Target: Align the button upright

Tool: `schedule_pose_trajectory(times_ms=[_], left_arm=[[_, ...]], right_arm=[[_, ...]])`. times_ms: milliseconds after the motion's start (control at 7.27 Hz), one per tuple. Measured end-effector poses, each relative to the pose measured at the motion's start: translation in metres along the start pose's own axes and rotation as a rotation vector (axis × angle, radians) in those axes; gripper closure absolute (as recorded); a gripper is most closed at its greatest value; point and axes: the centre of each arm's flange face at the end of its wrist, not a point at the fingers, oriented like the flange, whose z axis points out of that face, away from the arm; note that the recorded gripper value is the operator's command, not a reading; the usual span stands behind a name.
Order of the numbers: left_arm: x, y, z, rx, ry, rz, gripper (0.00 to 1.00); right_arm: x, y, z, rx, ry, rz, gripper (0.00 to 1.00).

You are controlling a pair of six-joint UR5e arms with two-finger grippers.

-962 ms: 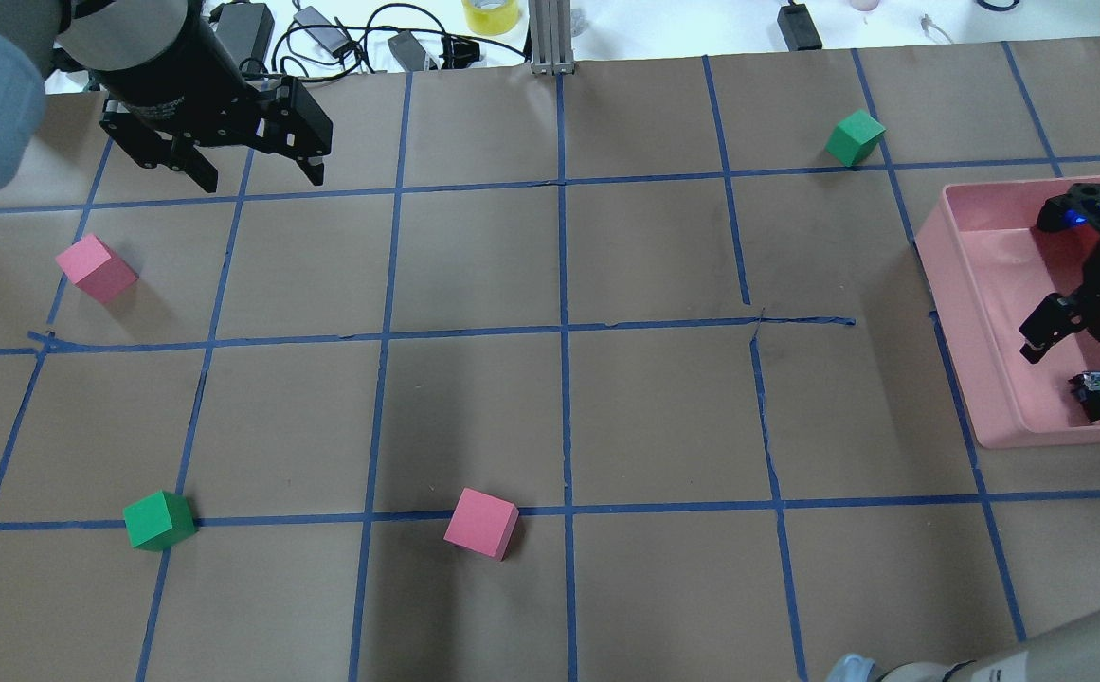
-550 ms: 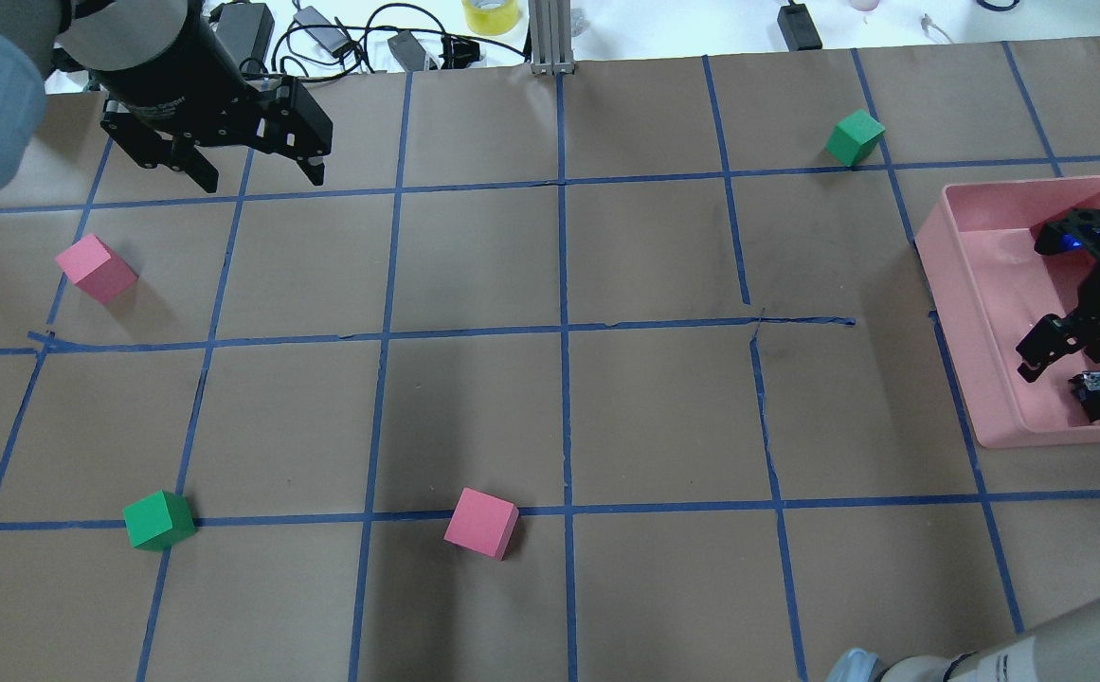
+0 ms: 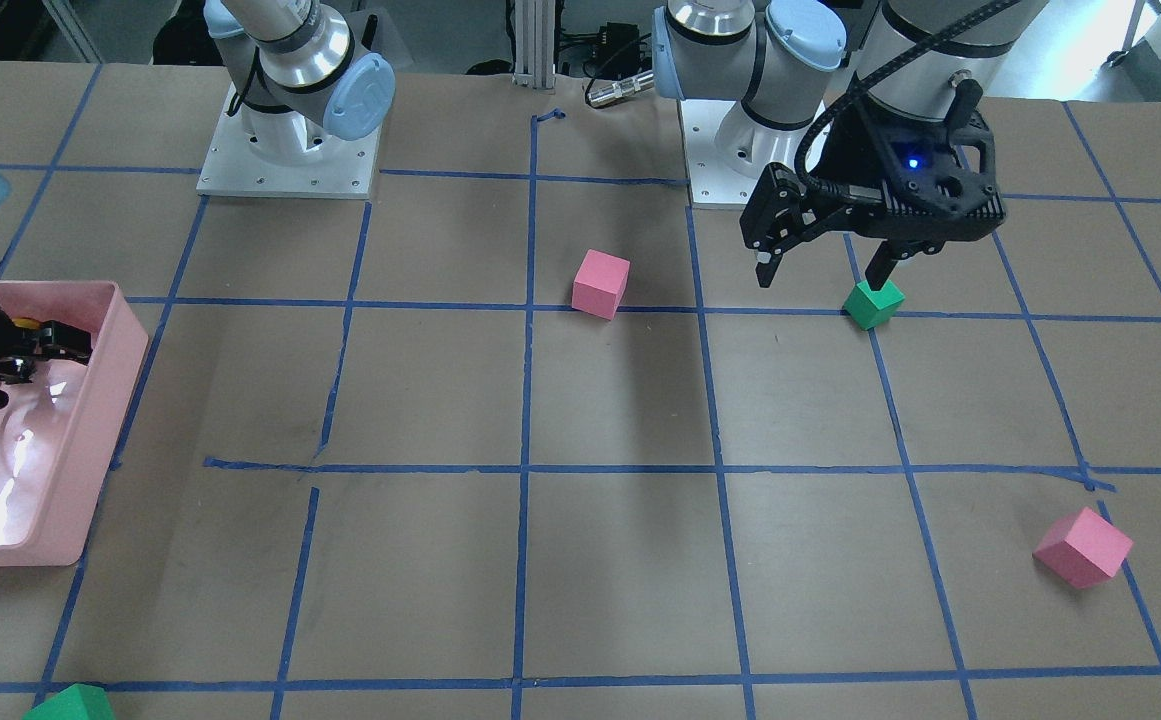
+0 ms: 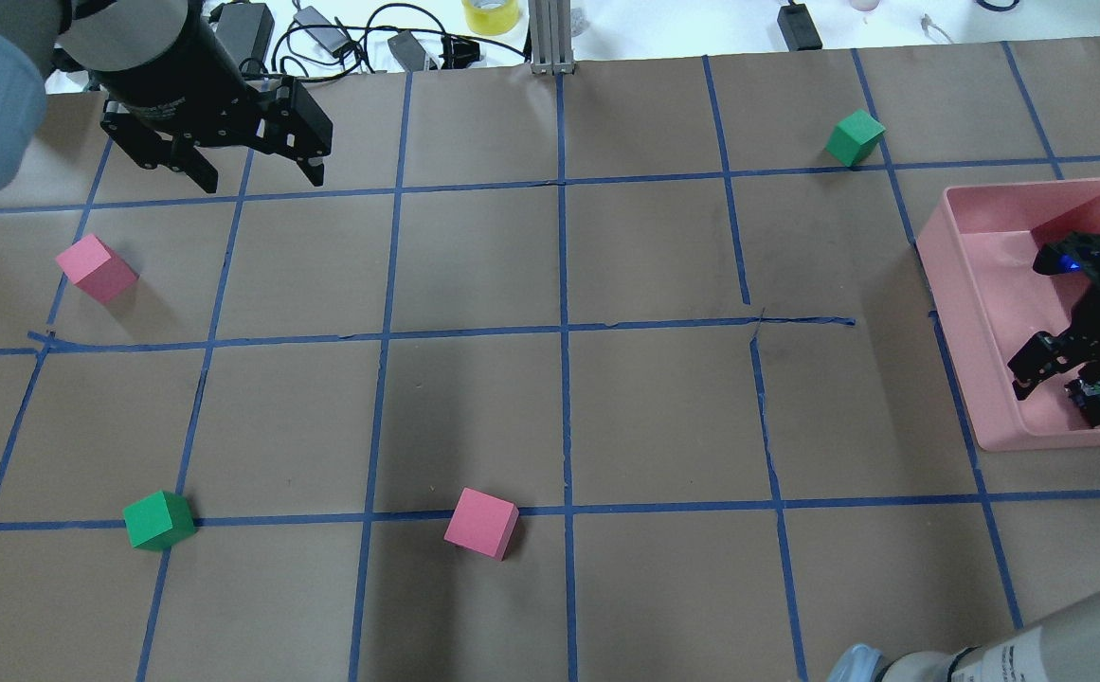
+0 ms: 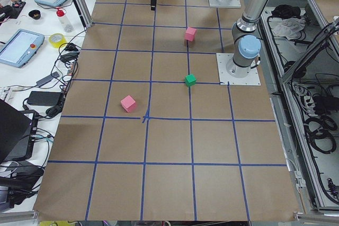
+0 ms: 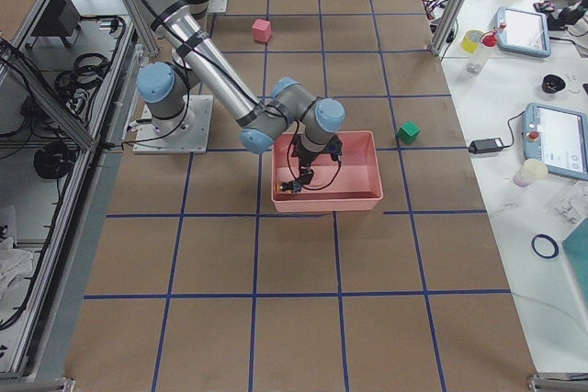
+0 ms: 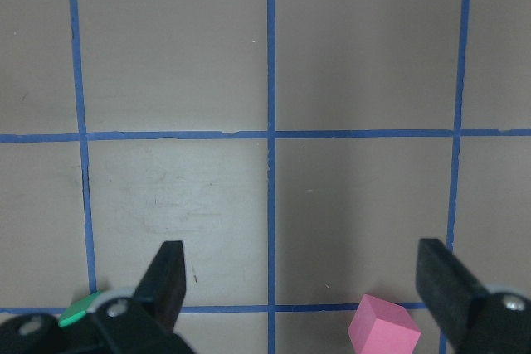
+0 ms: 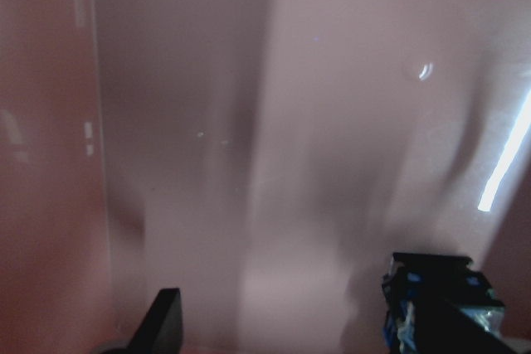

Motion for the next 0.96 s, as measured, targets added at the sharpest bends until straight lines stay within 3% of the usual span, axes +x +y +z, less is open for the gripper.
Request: schedule_pose_trajectory(times_ms=[275,550,962], left_arm=[[0.000,0.000,0.000,0.000,0.000,0.000,0.00],[0.000,0.000,0.000,0.000,0.000,0.000,0.00],[0.000,0.000,0.000,0.000,0.000,0.000,0.00]], right_arm=[[0.002,0.002,0.001,-0.013,0.026,0.016,0.00],[0.010,0.004,-0.006,-0.026,0.101,0.024,0.00],[0.012,0.003,-0.004,-0.012,0.130,0.012,0.00]])
